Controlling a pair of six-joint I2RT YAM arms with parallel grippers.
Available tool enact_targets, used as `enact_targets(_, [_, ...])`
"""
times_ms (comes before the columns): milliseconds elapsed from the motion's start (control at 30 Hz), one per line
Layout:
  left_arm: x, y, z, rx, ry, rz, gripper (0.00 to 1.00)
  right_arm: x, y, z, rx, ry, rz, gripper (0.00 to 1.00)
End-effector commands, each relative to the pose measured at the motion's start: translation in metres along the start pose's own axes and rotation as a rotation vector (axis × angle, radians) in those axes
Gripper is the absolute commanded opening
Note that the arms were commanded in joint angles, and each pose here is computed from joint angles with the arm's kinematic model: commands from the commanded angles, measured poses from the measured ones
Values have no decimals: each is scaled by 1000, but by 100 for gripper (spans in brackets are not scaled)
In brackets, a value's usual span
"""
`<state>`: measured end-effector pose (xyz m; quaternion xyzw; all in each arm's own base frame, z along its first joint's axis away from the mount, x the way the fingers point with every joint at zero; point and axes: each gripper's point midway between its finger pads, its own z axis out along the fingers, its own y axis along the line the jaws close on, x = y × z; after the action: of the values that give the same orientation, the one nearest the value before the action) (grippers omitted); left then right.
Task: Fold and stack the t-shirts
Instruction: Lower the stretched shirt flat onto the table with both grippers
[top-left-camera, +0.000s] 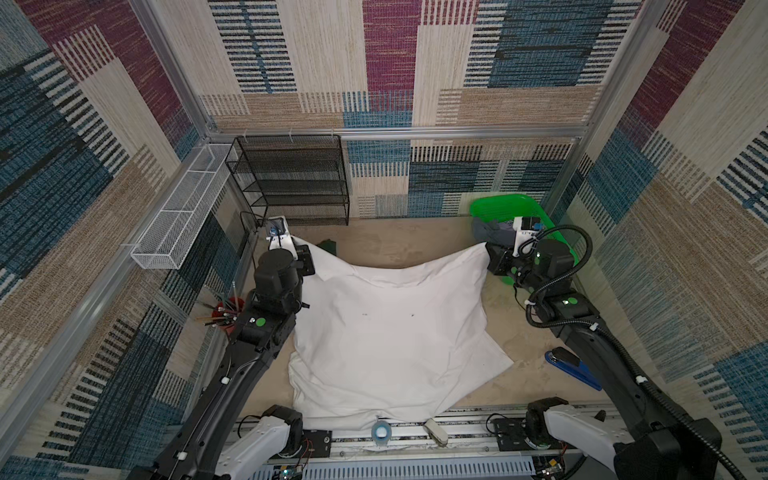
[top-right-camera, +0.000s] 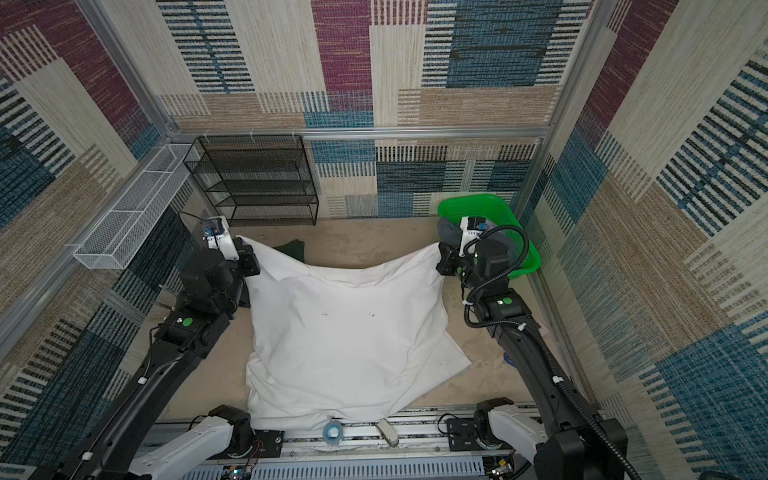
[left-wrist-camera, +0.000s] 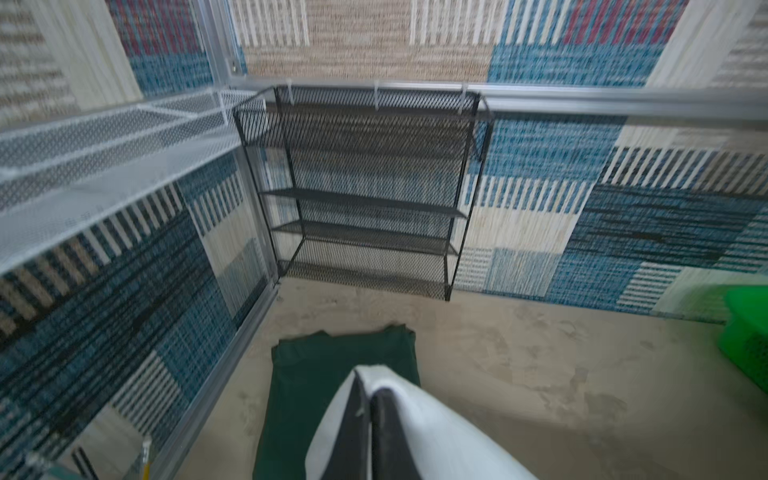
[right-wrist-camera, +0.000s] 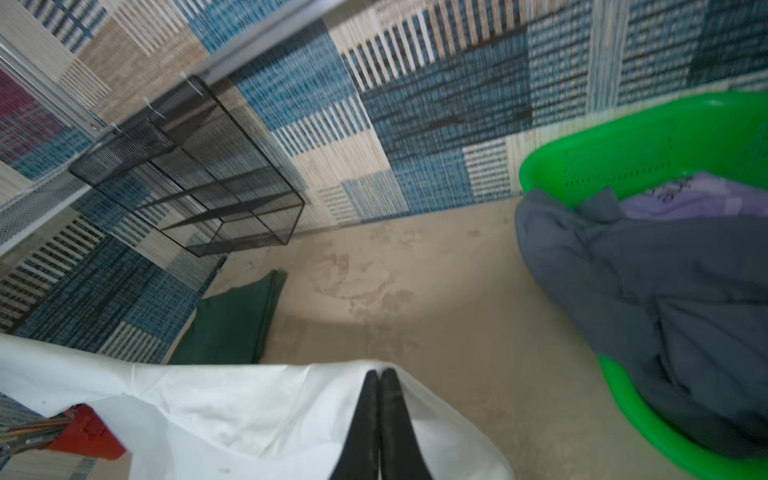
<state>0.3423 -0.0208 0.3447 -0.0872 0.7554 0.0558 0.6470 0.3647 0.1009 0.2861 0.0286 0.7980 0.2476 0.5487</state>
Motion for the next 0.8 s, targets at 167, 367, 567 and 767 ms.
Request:
enact_targets(167, [40, -5, 51, -103, 9, -26, 0, 5, -27, 57, 52, -37, 14, 0])
enact_targets(367, [55, -13, 138, -228, 65, -24, 0, -6, -70, 140, 176, 1, 40, 0])
enact_targets(567, [61, 9, 219, -392, 98, -101, 0, -28, -106, 225, 242, 7, 26, 0])
enact_targets(767, [86, -6, 265, -320, 283, -139, 50, -19, -121, 280, 249, 119, 5, 52])
